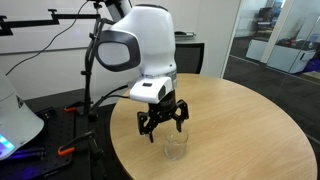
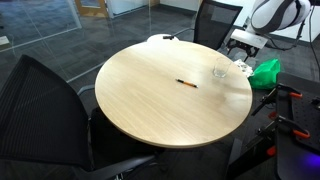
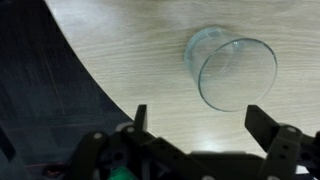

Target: Move the glass cup forward

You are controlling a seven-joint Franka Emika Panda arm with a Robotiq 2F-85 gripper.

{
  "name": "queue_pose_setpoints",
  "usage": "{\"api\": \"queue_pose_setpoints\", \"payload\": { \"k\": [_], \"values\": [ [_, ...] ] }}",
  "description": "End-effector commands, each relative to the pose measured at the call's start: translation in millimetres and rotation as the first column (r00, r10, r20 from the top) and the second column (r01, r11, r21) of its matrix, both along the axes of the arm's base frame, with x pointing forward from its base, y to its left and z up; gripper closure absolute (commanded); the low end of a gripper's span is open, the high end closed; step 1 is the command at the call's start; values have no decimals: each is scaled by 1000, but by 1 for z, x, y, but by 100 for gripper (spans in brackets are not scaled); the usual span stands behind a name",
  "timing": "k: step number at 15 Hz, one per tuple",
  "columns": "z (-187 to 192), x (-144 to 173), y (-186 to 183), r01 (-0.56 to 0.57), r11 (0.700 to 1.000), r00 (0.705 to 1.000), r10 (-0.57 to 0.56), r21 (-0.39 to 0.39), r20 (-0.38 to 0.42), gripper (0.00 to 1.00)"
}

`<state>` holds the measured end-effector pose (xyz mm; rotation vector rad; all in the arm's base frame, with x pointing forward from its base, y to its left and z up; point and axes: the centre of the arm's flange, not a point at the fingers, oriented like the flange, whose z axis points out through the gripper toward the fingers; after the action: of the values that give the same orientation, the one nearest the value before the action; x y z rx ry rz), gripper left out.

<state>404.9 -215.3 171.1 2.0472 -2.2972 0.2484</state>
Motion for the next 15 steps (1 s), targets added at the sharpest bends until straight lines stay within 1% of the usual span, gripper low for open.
{"api": "queue_pose_setpoints", "payload": {
  "k": [1,5,7,9,10,13,15],
  "values": [
    [52,-9,14,-51,999,998,51,2,31,0],
    [91,2,14,-163,986,984,164,-19,65,0],
    [112,13,15,-227,973,970,229,-33,79,0],
    [131,32,19,-296,954,952,298,-42,71,0],
    [139,43,22,-326,945,944,327,-38,44,0],
    [162,76,36,-404,914,915,404,-36,-6,0],
    [175,100,52,-446,895,895,445,-25,-43,0]
  ]
}}
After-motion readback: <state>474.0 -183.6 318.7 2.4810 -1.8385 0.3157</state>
